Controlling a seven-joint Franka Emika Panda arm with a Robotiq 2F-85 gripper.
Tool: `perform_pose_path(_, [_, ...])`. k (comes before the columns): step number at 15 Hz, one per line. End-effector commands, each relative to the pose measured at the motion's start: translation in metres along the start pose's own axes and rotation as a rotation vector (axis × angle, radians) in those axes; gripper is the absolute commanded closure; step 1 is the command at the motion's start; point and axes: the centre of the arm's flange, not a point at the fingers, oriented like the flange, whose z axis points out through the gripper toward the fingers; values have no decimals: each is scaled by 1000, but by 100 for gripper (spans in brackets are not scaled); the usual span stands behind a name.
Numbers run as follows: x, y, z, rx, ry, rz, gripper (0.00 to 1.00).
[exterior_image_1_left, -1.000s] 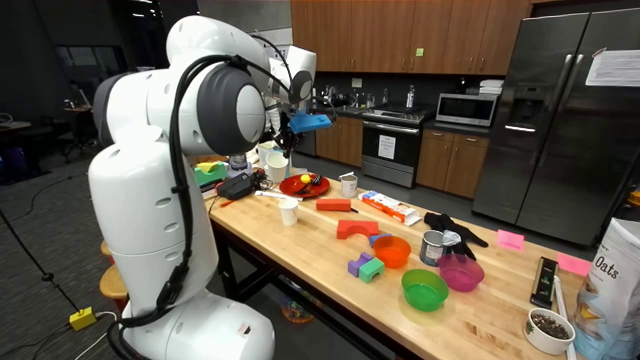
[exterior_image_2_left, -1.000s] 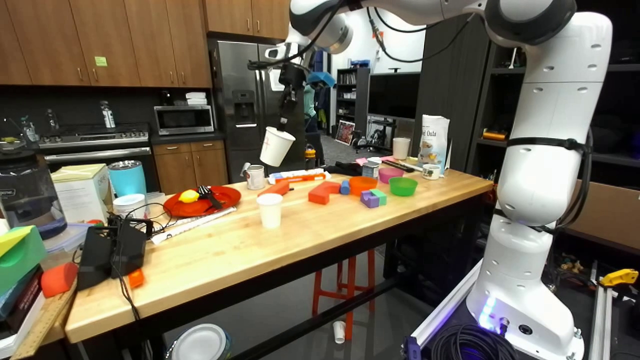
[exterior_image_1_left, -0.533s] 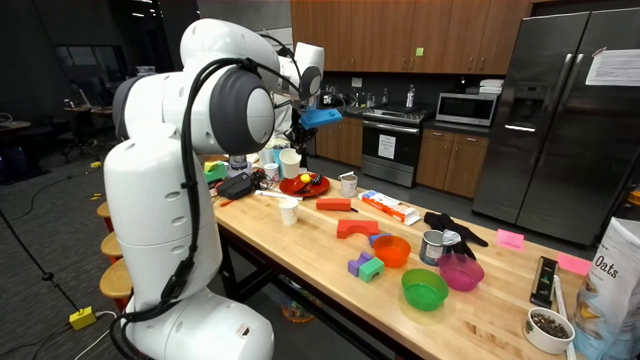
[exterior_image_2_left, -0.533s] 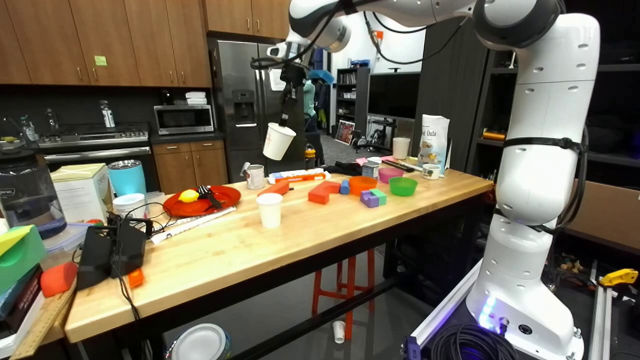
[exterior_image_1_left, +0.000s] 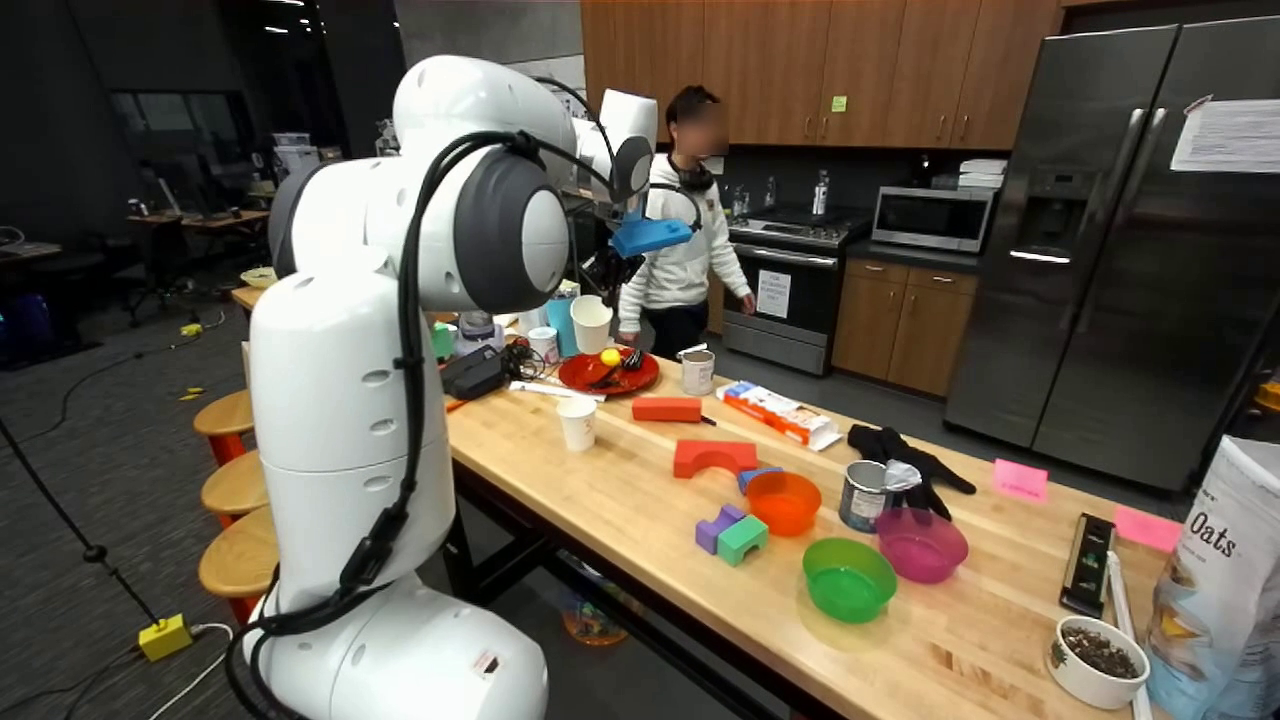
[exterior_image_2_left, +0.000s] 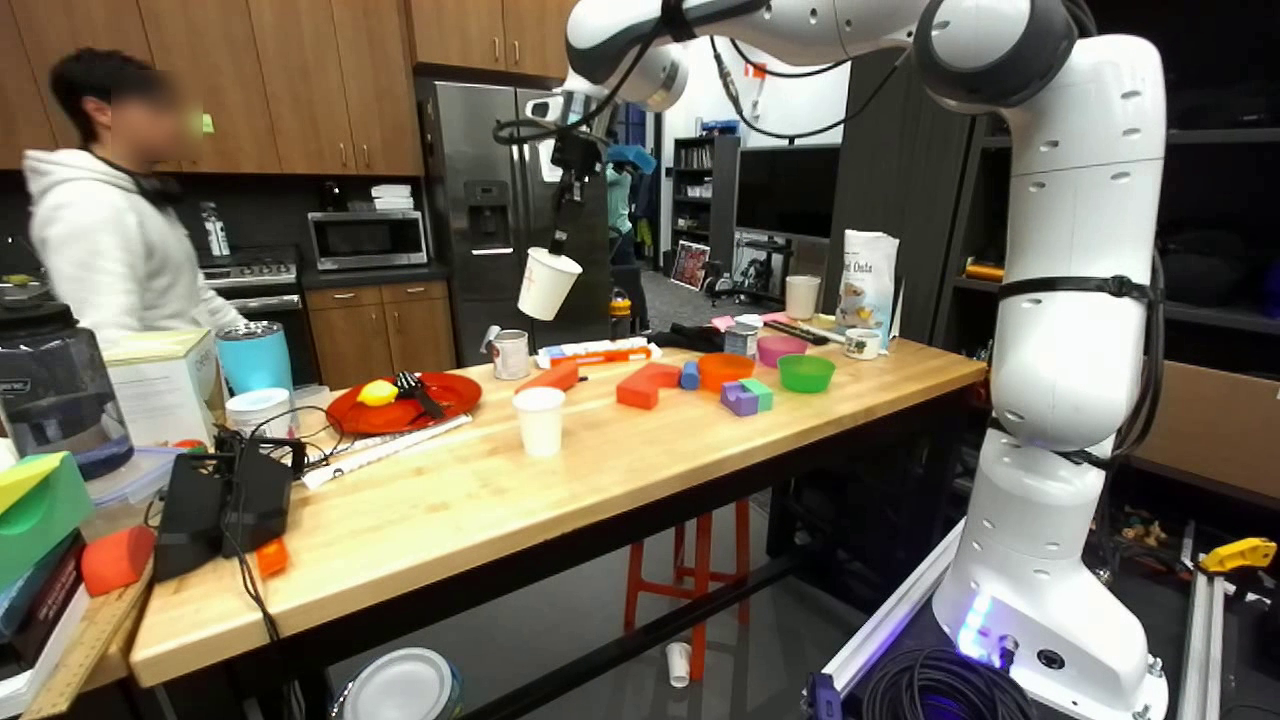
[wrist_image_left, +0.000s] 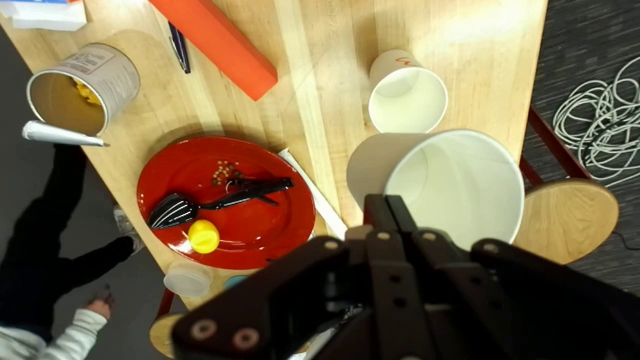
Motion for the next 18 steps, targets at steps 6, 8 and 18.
perform_pose_path(6, [6,4,16,121,20,1,99])
perform_pose_path(8, [7,-2,20,169,21,7,99])
perform_pose_path(18, [4,-9,23,245,-54,80,99])
